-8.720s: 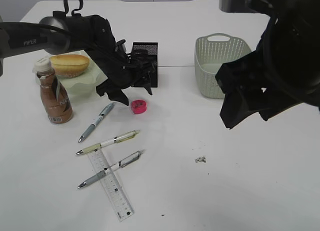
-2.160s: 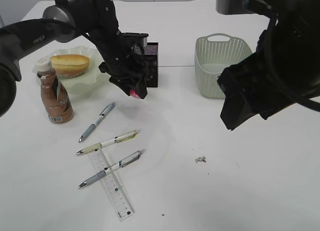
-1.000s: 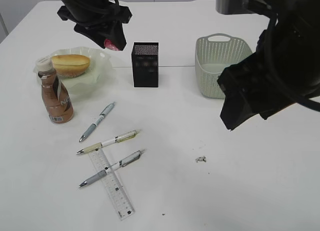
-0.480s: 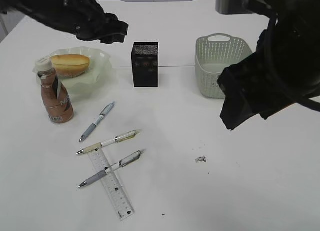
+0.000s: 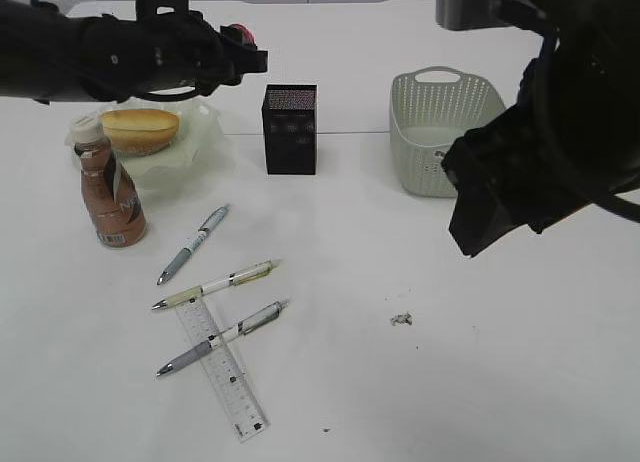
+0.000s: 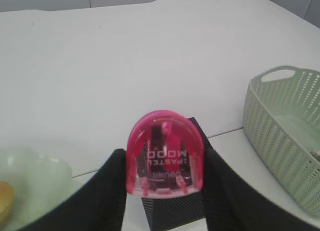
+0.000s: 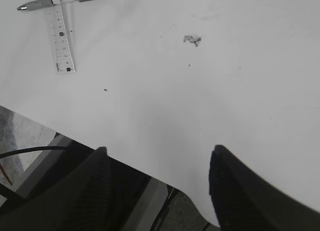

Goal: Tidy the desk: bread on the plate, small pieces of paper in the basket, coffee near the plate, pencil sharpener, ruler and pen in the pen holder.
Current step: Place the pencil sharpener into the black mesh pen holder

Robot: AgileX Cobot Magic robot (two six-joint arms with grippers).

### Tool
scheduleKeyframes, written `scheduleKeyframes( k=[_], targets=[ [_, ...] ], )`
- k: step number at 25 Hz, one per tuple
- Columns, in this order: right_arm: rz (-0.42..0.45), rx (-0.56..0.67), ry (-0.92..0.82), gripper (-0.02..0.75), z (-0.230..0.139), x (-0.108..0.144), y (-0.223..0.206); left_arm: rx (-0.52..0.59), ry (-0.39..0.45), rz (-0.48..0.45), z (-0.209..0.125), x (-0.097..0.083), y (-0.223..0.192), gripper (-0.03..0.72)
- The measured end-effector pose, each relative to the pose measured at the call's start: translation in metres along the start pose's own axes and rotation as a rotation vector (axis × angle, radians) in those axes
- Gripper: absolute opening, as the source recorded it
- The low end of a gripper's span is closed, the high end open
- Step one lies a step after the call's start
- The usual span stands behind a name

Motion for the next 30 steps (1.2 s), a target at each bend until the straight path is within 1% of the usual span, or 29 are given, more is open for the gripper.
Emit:
scheduleKeyframes(
  k=[3, 7, 13, 20, 30],
  targets=[
    [-0.011, -0.004, 0.004, 0.457, 0.001, -0.002, 0.000, -0.019, -0.004, -0.003, -0.004, -0.007, -0.009, 0.316],
    [-0.016, -0.006, 0.006, 0.458, 0.001, -0.003, 0.000, -0.042, -0.008, -0.016, 0.000, -0.016, -0.024, 0.316],
    [-0.019, -0.007, 0.007, 0.458, 0.001, -0.003, 0.000, -0.072, -0.006, -0.014, 0.004, -0.018, -0.047, 0.316],
    [-0.019, -0.007, 0.007, 0.457, 0.001, -0.003, 0.000, -0.067, -0.006, -0.016, -0.008, -0.020, -0.070, 0.316],
    [-0.019, -0.007, 0.007, 0.457, 0.001, -0.003, 0.000, -0.059, -0.006, -0.018, -0.023, -0.023, -0.091, 0.316]
  ],
)
Point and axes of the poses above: a point on each arm's last joint axis where the gripper is mounted, y pointing back along that axis away from the gripper, x along the wrist's bending axis when the last joint is at zero, z = x × y, the point moved 7 cm from there along -y, pointing out along that axis toward the gripper, and after that the axes turned 12 degrees about -y, right-handed, at the moved point
